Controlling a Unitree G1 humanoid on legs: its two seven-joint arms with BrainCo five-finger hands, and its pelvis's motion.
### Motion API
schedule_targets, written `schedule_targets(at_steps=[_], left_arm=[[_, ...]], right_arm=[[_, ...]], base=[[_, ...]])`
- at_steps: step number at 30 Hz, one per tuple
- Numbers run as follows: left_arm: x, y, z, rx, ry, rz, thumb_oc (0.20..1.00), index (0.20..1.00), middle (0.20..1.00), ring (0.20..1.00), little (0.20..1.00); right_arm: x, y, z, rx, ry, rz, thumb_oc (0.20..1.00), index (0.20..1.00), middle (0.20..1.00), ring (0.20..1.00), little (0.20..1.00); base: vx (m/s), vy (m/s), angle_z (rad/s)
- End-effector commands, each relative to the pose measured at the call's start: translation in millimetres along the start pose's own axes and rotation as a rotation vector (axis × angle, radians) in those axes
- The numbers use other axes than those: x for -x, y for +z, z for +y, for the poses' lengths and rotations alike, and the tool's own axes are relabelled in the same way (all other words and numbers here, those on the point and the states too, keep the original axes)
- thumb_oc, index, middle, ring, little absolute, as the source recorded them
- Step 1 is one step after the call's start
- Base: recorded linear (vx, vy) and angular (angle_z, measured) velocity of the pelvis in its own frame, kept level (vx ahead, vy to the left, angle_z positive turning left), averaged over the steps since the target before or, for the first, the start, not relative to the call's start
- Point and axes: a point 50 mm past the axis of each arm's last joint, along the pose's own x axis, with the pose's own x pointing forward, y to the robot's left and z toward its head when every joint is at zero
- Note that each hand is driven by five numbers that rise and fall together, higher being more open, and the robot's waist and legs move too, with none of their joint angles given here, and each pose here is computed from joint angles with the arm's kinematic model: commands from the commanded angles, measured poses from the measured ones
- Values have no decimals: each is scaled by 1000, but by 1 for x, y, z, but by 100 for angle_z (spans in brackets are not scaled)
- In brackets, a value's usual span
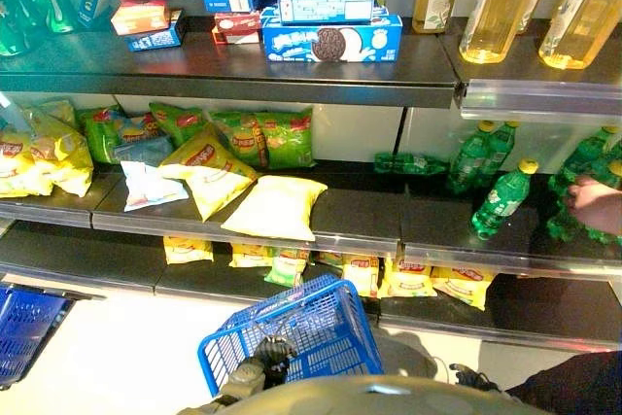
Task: Pick up the snacks into the basket
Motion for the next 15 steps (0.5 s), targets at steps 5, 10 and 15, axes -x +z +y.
schedule_targets(at_steps=[5, 10, 15], left_arm=[[9, -10, 62, -27, 169, 64, 200, 200, 200, 200, 200], [9, -13, 63, -23, 171, 72, 200, 200, 200, 200, 200], [10, -15, 62, -22, 167, 81, 200, 200, 200, 200, 200]], right_arm=[[-3, 15, -3, -13, -14, -31, 1000, 1000, 1000, 1000, 1000], [-3, 16, -5, -12, -18, -35, 1000, 1000, 1000, 1000, 1000], [-3, 14, -5, -10, -17, -28, 1000, 1000, 1000, 1000, 1000]], base=[[0, 0, 0], [0, 0, 0], [0, 0, 0]])
